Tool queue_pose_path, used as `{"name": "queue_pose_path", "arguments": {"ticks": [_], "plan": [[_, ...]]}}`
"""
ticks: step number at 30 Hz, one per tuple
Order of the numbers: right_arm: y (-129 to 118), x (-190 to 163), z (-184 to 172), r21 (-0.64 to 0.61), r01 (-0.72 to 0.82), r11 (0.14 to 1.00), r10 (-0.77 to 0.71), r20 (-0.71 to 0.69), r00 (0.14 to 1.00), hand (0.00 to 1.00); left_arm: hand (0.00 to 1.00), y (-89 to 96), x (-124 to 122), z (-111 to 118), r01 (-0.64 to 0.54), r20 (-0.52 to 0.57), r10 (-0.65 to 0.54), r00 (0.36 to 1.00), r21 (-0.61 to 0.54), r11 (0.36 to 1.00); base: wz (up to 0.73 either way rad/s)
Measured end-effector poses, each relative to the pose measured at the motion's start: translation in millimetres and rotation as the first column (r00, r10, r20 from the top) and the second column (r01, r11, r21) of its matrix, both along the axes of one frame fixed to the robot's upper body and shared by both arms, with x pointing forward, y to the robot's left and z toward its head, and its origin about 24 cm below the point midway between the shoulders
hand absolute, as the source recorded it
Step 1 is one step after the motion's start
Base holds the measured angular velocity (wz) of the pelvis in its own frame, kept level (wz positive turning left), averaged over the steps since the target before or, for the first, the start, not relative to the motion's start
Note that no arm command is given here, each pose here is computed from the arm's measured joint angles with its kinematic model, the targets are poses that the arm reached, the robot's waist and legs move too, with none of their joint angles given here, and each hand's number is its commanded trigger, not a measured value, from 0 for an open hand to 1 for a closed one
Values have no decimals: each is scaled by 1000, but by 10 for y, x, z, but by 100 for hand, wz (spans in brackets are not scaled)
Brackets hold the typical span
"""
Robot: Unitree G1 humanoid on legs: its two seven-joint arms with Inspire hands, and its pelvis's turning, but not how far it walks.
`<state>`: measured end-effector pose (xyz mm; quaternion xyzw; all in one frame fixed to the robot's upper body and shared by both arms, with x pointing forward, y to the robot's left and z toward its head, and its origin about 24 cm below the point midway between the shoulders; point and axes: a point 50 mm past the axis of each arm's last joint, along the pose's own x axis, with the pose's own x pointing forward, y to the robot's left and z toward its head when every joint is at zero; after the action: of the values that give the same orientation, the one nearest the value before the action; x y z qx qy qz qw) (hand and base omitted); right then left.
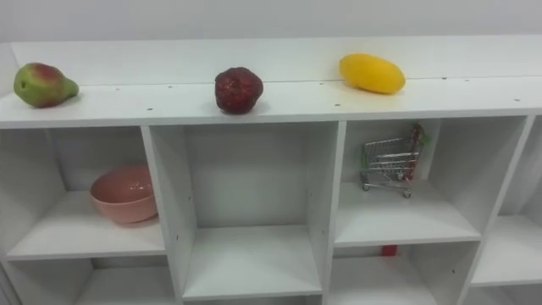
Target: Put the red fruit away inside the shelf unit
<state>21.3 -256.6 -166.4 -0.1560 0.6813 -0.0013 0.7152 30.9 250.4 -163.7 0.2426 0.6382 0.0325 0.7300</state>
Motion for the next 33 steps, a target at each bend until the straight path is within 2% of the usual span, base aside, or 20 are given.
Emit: {"name": "queue_pose_path", "arguments": {"ticks": [4,7,9,11,15,18,19,21,22,24,26,33], "plan": [[-5,-2,1,-11,68,998,-68,23,997,0,0,5,-81,-2,-11,-12,11,1000,4,1000,-8],[-39,3,11,-22,225,974,-223,75,972,0,0,12,-108,0,-14,-19,14,1000,9,1000,0],[-65,132,35,0,329,944,-325,163,932,0,0,26,-104,4,-16,-17,16,1000,12,1000,0],[-96,243,63,18,372,928,-366,231,902,0,0,31,-93,5,-23,-6,23,1000,10,1000,0],[-200,638,203,37,409,912,-387,412,825,0,0,57,-51,18,-22,17,22,1000,12,1000,0],[-257,1239,579,68,367,928,-316,665,677,0,0,72,-12,29,-16,40,15,999,13,1000,-11],[-253,1343,671,73,349,934,-295,707,643,0,0,72,-9,30,-14,41,14,999,13,1000,-13],[-232,1676,1062,77,293,953,-217,848,483,0,0,88,67,52,-10,74,8,997,21,1000,-7],[-222,1735,1151,73,280,957,-197,873,447,0,0,97,99,64,-11,90,9,996,24,1000,-6],[-153,1936,1512,46,226,973,-116,945,305,0,0,107,160,83,-2,125,-2,992,26,1000,-6],[-102,2033,1705,43,201,979,-87,973,212,0,0,110,160,85,-1,127,-3,992,26,1000,-7],[73,2148,2309,11,131,991,-6,999,-40,0,0,140,130,104,-6,141,3,990,22,1000,-7]]}}
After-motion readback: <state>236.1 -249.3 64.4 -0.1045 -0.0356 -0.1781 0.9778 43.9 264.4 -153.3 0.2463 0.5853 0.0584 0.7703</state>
